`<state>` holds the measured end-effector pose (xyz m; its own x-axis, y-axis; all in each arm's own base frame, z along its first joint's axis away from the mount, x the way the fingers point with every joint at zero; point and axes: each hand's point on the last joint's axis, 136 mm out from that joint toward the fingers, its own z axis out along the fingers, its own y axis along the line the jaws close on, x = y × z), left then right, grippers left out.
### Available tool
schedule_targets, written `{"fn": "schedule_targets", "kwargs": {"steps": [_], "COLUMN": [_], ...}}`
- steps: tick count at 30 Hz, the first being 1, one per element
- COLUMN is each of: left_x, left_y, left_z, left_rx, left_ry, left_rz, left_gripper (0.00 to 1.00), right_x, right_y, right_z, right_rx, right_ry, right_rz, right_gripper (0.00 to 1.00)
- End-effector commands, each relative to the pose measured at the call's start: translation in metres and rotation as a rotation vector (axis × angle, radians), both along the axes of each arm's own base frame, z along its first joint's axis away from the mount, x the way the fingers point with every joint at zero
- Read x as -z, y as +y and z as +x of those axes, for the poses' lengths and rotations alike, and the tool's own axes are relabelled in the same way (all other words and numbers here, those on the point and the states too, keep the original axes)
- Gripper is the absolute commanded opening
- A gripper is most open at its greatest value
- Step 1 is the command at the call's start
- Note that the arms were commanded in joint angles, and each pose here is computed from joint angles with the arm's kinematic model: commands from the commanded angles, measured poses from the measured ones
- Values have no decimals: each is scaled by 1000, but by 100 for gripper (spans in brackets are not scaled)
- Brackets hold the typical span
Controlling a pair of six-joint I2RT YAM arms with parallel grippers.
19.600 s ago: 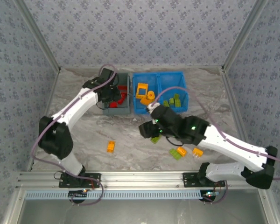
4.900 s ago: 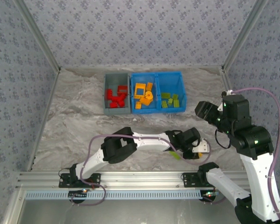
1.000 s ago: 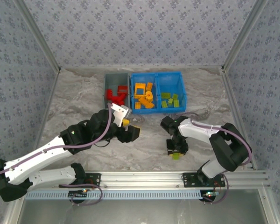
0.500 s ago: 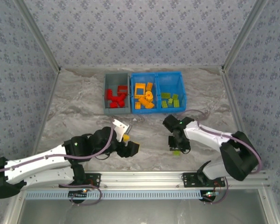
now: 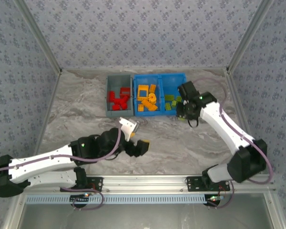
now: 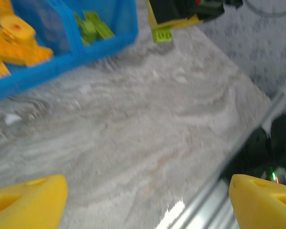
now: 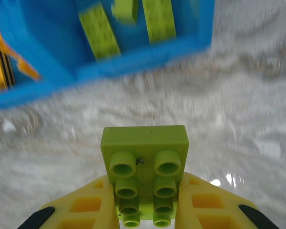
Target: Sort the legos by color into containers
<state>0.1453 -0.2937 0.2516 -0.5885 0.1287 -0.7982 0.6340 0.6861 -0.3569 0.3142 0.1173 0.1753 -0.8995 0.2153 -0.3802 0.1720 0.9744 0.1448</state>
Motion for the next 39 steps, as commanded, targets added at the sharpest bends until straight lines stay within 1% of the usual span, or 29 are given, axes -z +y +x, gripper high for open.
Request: {"fn": "schedule_targets", "kwargs": {"steps": [1, 4, 6, 8, 11, 14, 19, 22, 25, 28, 31, 33, 36, 39], "left_x": [-34, -47, -51, -54, -59, -60, -56, -52, -50, -50, -50, -51, -50, -45], "left_y": [-14, -22, -25, -28, -33, -37, -36, -32, -26, -20, -11, 0, 26, 64], "left_z": [25, 46, 63, 78, 93, 102, 106, 107, 107, 106, 107, 110, 120, 133], "left_rx": [-7, -29, -63, -88, -107, -111, -114, -126, -135, -144, -160, -187, -258, -349], "left_ry": [-60, -91, -91, -95, -110, -108, -109, -109, -112, -118, -116, -104, -61, -9], "left_rz": [-44, -25, -10, 2, 2, 10, 27, 43, 57, 65, 70, 68, 39, 1], "left_gripper": [88, 90, 90, 91, 95, 96, 96, 96, 96, 96, 97, 99, 99, 99], "right_x": [-3, 6, 10, 23, 41, 57, 79, 90, 91, 77, 48, 19, -32, -81], "right_y": [-2, -4, -8, -13, -14, -11, -13, -13, -11, -6, 0, 2, 2, -13], "right_z": [54, 99, 126, 152, 180, 201, 218, 222, 222, 219, 214, 207, 187, 154], "right_rx": [-40, -39, -28, -18, -15, -19, -13, -9, -1, -5, -7, -6, 2, 27], "right_ry": [-50, -42, -49, -39, -28, -25, -7, 5, 4, -22, -69, -120, -219, -339], "right_rz": [-60, -123, -165, -203, -222, -241, -285, -292, -290, -291, -277, -271, -268, -268], "right_gripper": [24, 22, 22, 23, 22, 23, 27, 35, 48, 55, 56, 56, 59, 67]}}
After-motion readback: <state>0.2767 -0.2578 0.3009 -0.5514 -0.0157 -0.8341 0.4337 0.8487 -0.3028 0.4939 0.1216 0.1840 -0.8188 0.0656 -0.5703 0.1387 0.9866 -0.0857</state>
